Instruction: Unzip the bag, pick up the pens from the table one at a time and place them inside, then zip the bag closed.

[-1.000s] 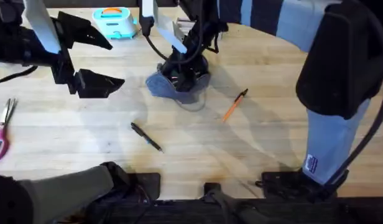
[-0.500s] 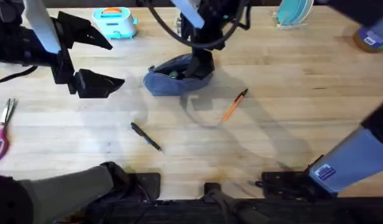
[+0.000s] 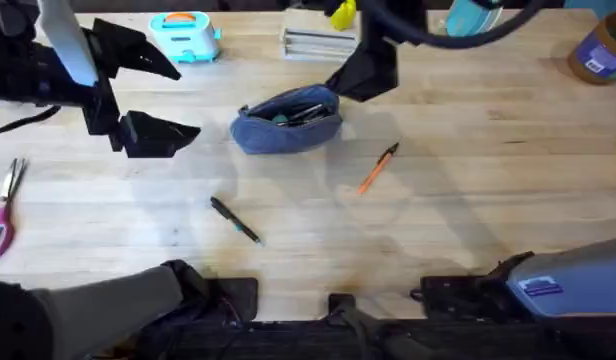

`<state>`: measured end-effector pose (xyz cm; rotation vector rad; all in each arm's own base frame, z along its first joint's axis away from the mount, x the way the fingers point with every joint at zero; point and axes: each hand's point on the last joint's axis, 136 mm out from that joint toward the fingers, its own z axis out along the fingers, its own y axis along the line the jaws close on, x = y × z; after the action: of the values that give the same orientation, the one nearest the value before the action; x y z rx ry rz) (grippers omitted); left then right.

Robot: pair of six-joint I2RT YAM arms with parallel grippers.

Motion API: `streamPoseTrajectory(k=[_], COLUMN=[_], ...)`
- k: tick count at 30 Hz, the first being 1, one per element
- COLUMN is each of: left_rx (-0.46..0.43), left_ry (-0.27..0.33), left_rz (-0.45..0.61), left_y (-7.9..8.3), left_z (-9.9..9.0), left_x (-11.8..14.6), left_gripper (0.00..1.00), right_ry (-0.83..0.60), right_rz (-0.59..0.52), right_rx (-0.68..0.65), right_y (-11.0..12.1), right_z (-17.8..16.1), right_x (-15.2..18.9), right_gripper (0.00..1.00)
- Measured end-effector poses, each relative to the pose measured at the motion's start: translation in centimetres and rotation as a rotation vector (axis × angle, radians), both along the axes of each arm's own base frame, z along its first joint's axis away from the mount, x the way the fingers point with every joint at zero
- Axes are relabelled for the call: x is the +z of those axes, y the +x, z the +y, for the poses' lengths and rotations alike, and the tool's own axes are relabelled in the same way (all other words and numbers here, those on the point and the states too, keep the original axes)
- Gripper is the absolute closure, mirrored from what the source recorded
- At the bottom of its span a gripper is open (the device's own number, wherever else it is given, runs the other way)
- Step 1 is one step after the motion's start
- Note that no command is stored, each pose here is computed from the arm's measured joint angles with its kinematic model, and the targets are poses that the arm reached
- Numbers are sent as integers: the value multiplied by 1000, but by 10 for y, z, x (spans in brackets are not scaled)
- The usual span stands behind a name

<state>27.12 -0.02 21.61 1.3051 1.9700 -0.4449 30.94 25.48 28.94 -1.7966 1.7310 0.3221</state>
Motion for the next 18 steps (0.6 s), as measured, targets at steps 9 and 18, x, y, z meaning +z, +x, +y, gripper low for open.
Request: streamPoseTrajectory(k=[9,18], left_rx=[0,0], left_ry=[0,1], left_rz=[0,0], left_y=[0,0], left_z=[0,0], left_x=[0,0], left_gripper=[8,7], right_ry=[25,65], right_rz=[-55,9], right_rx=[-118,-376], right_y=[1,12], right_z=[-50,-95], right_x=[5,-32], right_gripper=[5,6])
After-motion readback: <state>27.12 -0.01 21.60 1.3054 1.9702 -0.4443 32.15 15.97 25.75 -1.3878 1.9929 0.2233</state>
